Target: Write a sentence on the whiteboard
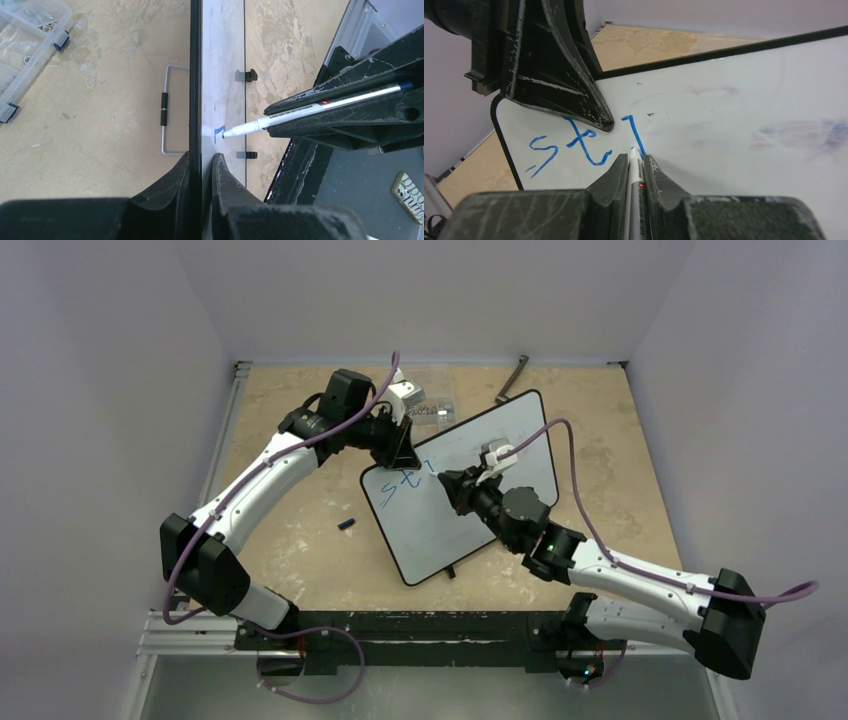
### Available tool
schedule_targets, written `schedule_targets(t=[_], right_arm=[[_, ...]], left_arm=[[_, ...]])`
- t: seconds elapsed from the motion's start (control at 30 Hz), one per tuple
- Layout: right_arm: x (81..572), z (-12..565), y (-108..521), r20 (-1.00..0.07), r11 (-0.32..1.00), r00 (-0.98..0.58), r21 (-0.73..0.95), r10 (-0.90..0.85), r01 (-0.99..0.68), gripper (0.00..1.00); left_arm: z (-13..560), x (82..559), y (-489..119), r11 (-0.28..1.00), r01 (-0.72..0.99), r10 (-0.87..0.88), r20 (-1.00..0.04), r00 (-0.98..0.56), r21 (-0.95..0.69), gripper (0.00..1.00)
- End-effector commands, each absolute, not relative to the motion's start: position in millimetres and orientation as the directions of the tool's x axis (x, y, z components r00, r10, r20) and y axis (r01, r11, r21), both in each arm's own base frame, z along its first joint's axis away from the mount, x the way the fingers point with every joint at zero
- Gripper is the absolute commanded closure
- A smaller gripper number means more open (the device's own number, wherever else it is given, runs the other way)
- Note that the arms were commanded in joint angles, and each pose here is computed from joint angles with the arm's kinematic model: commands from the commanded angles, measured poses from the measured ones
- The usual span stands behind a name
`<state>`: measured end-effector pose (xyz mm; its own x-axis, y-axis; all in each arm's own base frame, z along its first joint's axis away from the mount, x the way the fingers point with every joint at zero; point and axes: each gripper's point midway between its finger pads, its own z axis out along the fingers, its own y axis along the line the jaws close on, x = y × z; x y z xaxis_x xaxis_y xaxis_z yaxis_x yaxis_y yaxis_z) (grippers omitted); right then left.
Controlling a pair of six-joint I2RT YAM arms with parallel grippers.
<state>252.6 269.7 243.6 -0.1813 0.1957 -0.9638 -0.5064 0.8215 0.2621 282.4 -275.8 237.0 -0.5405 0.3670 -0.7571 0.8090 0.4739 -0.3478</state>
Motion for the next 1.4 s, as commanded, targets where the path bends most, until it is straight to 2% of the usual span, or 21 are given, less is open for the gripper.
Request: schedule_targets(t=[0.0, 0.17, 0.7, 1.07, 1.37], right_arm=[[261.8, 244.6, 275.6, -0.971, 0.836, -0.186, 0.227, 0.153, -0.499, 1.0], [271.1, 258.2, 276.0, -0.972, 0.857, -0.173, 0.223, 0.159, -0.464, 1.0], [286.1, 252.1, 254.8, -0.976, 0.929, -0.18, 0.178, 0.124, -0.323, 1.0], [280.7, 281.5, 257.5, -0.982, 0.903, -0.128, 0.178, 0.138, -0.392, 1.0], [264.7, 312.3, 242.9, -0.974, 0.872, -0.068, 0.225, 0.218, -0.434, 1.0]], left_arm=[[214.8, 285.9, -267.4, 0.471, 0.86, 0.49, -0.752, -0.44, -0.197, 1.0], [215.8, 285.8, -267.5, 0.47, 0.861, 0.49, -0.754, -0.438, -0.194, 1.0], [216.4, 284.3, -268.3, 0.466, 0.863, 0.491, -0.755, -0.434, -0.194, 1.0], [216.9, 284.7, -268.4, 0.467, 0.862, 0.489, -0.756, -0.435, -0.194, 1.0], [217.3, 284.6, -268.7, 0.466, 0.863, 0.488, -0.757, -0.435, -0.195, 1.0]])
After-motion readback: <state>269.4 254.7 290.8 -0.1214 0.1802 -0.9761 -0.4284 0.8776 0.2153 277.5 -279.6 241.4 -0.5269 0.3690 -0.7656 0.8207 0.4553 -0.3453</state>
